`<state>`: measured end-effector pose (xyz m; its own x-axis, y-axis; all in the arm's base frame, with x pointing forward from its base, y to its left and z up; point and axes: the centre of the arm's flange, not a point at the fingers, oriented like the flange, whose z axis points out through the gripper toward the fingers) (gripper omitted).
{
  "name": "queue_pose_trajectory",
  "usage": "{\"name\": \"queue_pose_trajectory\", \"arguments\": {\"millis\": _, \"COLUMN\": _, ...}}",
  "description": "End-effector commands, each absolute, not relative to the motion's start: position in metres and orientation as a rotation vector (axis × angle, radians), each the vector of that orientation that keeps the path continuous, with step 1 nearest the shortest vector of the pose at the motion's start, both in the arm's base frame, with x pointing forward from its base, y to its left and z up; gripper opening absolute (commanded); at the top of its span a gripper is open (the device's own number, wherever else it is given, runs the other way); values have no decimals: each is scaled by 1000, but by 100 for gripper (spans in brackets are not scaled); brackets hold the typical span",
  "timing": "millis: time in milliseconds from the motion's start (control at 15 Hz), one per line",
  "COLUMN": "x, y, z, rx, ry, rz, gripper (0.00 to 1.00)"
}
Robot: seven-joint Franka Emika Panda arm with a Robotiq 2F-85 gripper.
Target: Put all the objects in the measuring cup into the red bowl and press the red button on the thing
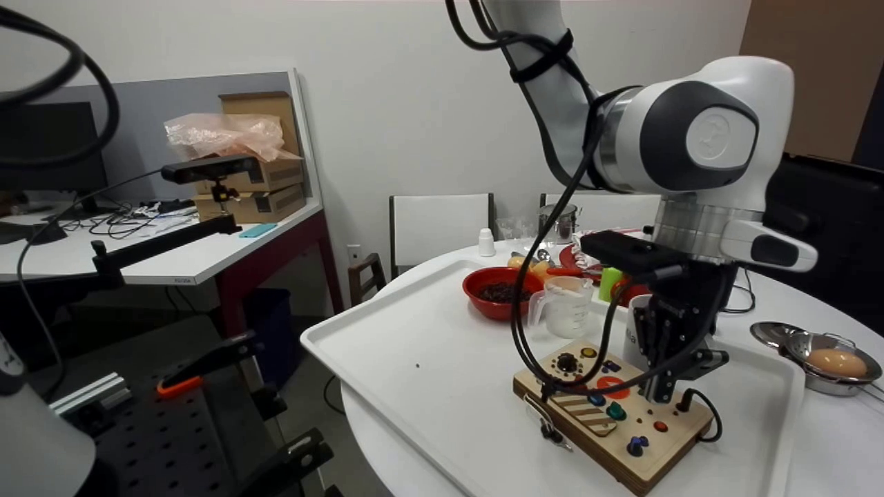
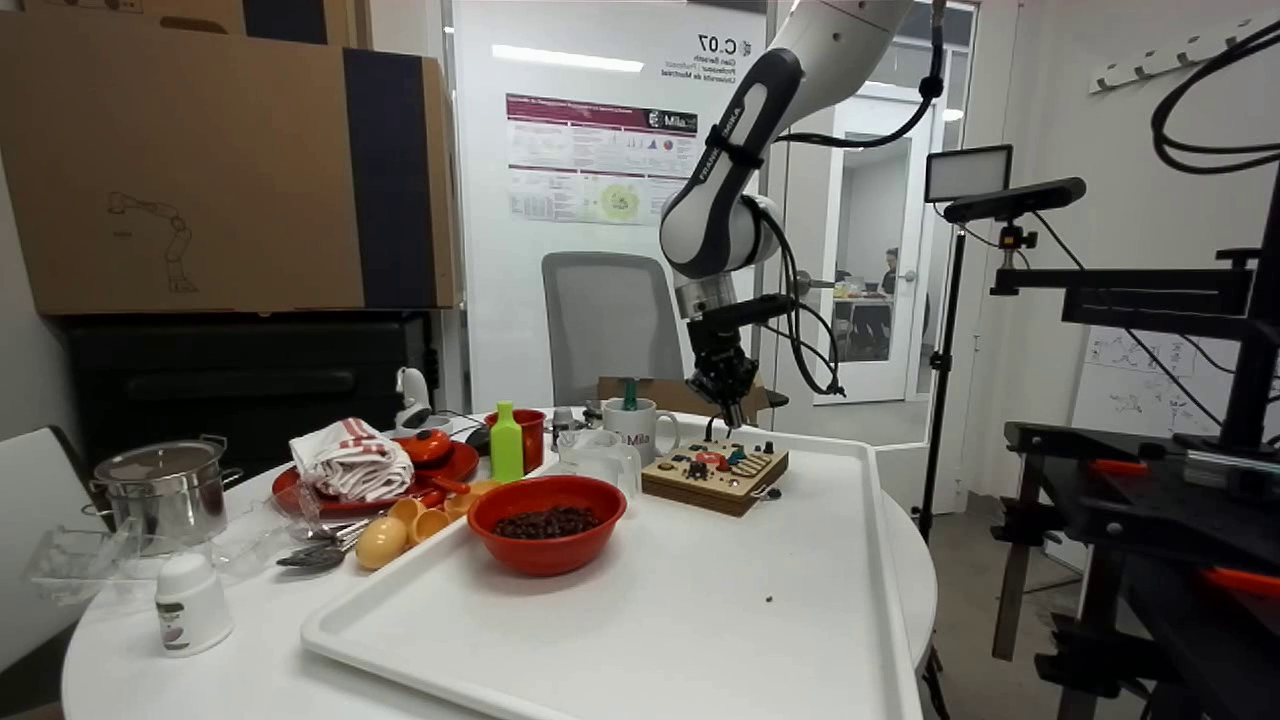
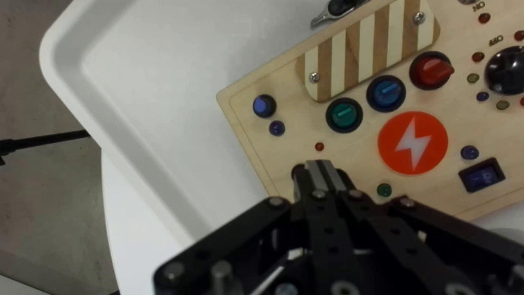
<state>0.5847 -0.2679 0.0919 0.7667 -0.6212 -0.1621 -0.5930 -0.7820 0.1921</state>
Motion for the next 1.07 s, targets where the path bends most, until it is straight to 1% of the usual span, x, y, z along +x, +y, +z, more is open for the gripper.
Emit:
{"name": "queue_pose_trajectory", "arguments": {"millis": 0, "x": 594, "y": -281, "z": 85, "rx": 2809, "ry": -1045, "rz": -320, "gripper": 0}}
{"name": "queue_pose_trajectory", "arguments": {"millis": 1000, "x": 596, "y": -291, "z": 75, "rx": 2784, "ry": -1091, "rz": -327, "gripper": 0}}
